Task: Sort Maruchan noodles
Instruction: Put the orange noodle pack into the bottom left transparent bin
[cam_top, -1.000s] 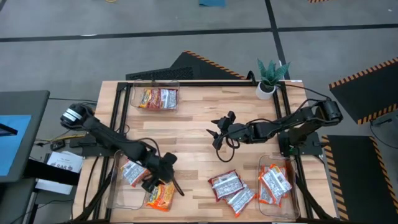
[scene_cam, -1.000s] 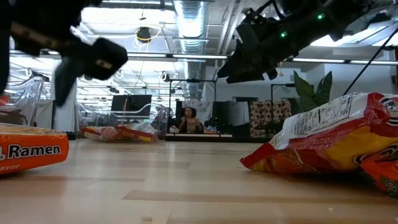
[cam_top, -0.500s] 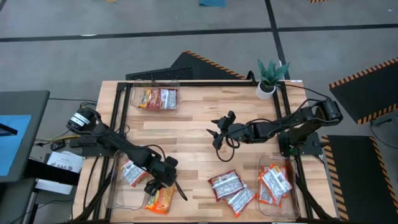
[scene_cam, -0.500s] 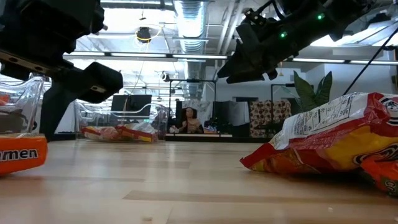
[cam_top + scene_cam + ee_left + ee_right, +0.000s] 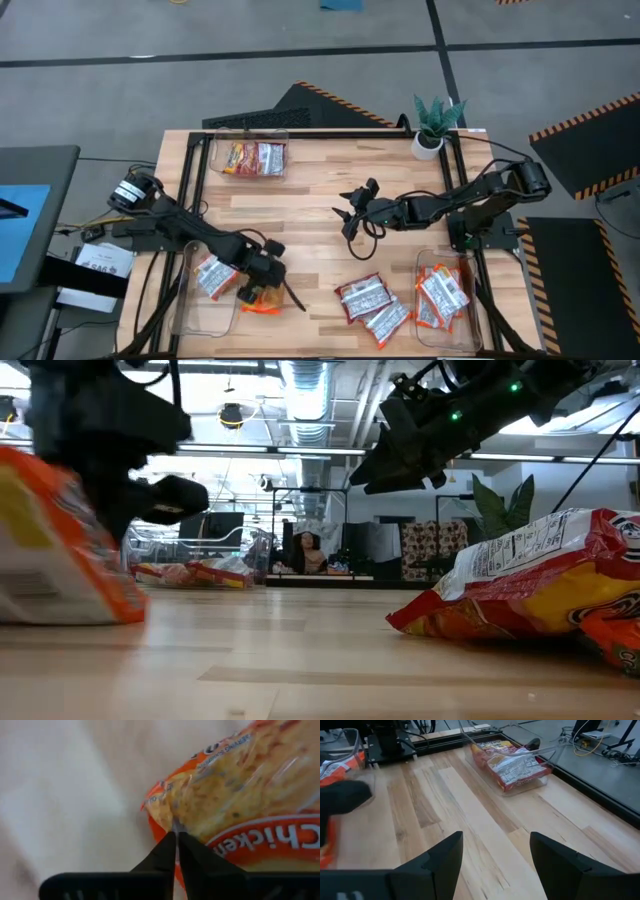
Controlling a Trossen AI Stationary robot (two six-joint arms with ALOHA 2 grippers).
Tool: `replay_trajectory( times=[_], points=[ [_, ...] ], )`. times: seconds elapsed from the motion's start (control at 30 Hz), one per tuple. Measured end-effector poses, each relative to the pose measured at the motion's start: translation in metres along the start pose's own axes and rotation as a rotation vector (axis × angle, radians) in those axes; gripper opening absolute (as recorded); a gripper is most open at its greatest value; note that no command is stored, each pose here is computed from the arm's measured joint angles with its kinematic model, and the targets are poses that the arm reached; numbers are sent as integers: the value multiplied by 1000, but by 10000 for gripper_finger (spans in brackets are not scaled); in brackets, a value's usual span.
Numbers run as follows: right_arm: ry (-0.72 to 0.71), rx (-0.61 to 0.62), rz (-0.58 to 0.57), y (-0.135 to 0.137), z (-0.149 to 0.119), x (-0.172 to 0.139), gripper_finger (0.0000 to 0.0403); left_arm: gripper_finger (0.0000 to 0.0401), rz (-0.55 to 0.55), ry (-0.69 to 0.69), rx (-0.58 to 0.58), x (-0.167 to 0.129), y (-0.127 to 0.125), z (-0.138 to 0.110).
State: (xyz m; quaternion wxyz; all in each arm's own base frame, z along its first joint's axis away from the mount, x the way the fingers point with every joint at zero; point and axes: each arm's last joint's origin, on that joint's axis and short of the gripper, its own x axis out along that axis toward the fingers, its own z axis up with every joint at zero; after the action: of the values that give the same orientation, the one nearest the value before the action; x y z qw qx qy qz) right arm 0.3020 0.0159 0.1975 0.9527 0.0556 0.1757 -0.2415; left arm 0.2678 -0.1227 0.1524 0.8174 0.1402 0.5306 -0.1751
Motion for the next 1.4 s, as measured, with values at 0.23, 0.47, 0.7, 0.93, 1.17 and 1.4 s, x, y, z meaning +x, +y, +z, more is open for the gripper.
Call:
replay_trajectory(
  times=[0.23,0.47,0.7,0.93,1.17,1.4],
  points=[
    [-1,1,0,0,0,0,255,0,186,9,0,0,33,-1],
    [0,-1,-1,0,0,0,255,0,219,-17,-21,-14,51,-2],
    [-2,1,0,0,0,0,255,0,286,-69,-41,-36,55,-2],
    [-4,3,0,0,0,0,255,0,299,-115,-62,-49,55,-1],
    [-6,4,1,0,1,0,255,0,280,-121,-70,-50,55,-1],
    [-7,5,1,0,1,0,255,0,240,-126,-59,-51,53,-1]
  ],
)
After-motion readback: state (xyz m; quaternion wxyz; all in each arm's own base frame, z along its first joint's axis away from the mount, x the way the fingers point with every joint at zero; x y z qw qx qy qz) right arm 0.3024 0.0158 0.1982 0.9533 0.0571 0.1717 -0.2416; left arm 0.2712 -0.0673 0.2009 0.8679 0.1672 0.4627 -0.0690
